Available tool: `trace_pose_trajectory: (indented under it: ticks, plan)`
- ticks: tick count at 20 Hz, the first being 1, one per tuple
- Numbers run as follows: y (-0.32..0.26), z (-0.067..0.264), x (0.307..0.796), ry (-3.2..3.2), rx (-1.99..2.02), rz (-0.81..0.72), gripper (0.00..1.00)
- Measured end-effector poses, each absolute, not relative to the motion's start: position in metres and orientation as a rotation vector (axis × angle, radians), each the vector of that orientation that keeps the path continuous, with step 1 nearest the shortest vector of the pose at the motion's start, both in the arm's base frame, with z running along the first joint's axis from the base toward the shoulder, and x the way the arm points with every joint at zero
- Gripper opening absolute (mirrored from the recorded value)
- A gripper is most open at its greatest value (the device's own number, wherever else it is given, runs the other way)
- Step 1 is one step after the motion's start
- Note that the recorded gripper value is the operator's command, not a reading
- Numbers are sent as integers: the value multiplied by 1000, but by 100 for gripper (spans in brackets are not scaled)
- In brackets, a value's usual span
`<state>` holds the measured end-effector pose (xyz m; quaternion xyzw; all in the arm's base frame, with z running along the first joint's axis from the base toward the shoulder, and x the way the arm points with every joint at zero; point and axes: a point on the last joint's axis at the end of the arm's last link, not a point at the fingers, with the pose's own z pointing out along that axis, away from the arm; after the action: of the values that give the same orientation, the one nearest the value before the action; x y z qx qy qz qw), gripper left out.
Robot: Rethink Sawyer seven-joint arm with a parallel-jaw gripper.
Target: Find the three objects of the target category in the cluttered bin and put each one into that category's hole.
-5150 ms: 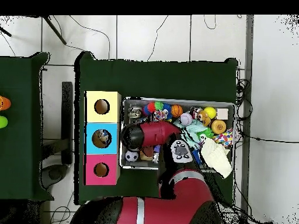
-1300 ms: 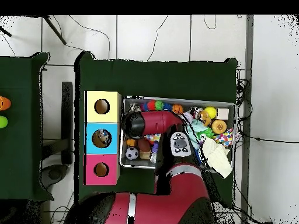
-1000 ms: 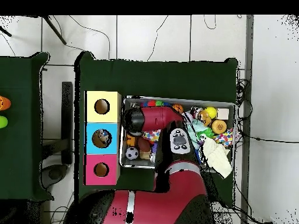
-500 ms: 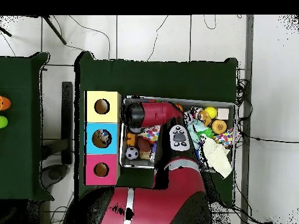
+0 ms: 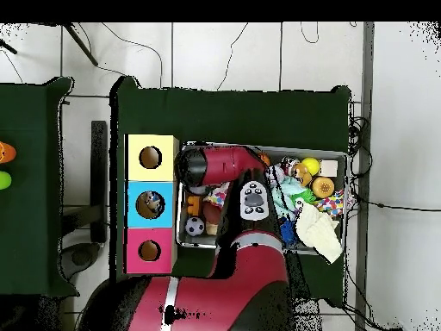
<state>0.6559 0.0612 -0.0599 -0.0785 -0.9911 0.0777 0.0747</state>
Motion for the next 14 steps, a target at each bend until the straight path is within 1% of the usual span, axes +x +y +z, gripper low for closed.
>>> trace_pose_trajectory:
  ticks: [7, 14]
  plan:
    - [42, -60, 666, -3013, -251, 293, 100]
    - [46, -60, 664, -3029, -225, 330, 100]
